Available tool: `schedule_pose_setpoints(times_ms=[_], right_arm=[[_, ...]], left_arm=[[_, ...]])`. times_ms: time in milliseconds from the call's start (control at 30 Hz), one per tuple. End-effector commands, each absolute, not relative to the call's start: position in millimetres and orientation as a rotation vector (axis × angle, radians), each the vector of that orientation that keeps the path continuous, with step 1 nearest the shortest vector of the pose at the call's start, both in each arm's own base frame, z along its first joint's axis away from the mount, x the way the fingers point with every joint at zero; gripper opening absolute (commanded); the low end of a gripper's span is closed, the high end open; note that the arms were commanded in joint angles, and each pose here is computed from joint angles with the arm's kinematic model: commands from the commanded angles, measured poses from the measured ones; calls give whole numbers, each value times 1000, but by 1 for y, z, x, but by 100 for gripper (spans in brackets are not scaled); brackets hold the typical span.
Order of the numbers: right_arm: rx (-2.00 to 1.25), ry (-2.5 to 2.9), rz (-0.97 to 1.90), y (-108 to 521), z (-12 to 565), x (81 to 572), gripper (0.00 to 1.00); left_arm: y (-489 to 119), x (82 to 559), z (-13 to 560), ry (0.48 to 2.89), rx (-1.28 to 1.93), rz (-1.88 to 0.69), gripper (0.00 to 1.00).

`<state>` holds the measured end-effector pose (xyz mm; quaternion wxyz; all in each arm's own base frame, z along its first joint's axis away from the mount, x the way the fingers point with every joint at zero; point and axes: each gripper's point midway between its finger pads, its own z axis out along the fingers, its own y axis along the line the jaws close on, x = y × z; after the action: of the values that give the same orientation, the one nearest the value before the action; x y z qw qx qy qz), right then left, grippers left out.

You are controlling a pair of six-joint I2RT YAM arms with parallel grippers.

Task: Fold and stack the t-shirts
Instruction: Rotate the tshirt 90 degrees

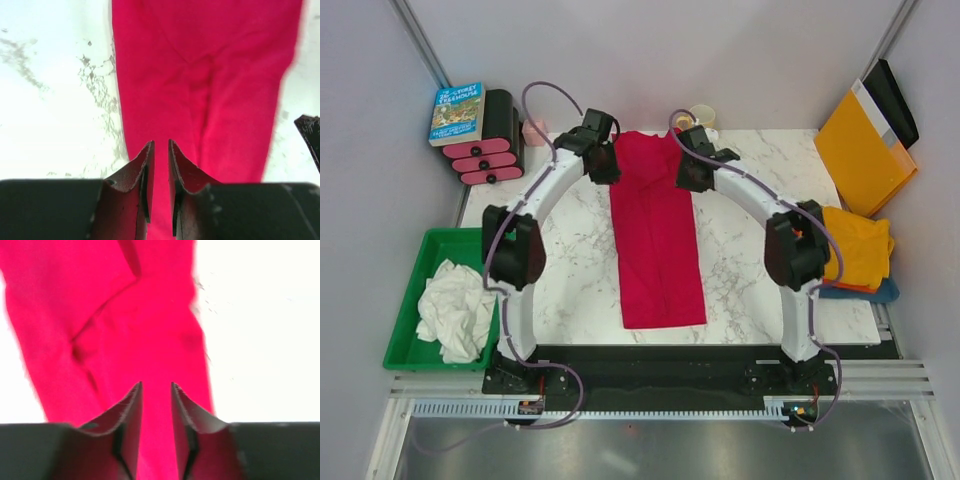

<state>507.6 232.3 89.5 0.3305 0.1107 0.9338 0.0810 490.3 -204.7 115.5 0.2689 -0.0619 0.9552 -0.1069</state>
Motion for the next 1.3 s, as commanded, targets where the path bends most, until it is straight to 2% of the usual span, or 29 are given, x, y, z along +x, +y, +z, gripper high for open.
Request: schedule_pose_setpoints(times_ms=[0, 33, 67, 100, 133, 167, 233, 267, 467, 600, 767, 1267], right_arm=[[286, 2267, 218, 198, 180, 468, 40], [271, 2339, 169, 185, 146, 440, 40], [268, 2272, 216, 180, 171, 428, 41], [254, 2273, 213, 174, 168, 414, 41], [225, 2328, 186, 165, 142, 387, 42], [205, 2265, 230, 163, 165, 375, 42], [131, 2284, 190, 156, 150, 346, 43], [115, 2262, 200, 153, 161, 334, 44], [62, 2332, 198, 153, 138, 283, 45], [43, 2397, 209, 157, 105, 255, 46], [21, 2397, 225, 158, 100, 246, 47], [-19, 2416, 203, 156, 96, 243, 48]], left_arm=[[-218, 435, 185, 2442, -106, -341, 23], [-231, 412, 179, 2446, -51, -289, 22], [-235, 393, 174, 2450, -21, -260, 22], [-232, 364, 157, 2474, -9, -229, 22], [-245, 338, 150, 2468, 49, -200, 22], [-248, 321, 140, 2478, 59, -194, 22], [-249, 273, 112, 2513, 58, -179, 22], [-239, 250, 84, 2566, 8, -152, 22], [-226, 185, 54, 2587, -55, -204, 29], [-218, 174, 57, 2559, -107, -231, 39], [-220, 174, 58, 2557, -118, -239, 45], [-244, 157, 20, 2697, -97, -265, 45]])
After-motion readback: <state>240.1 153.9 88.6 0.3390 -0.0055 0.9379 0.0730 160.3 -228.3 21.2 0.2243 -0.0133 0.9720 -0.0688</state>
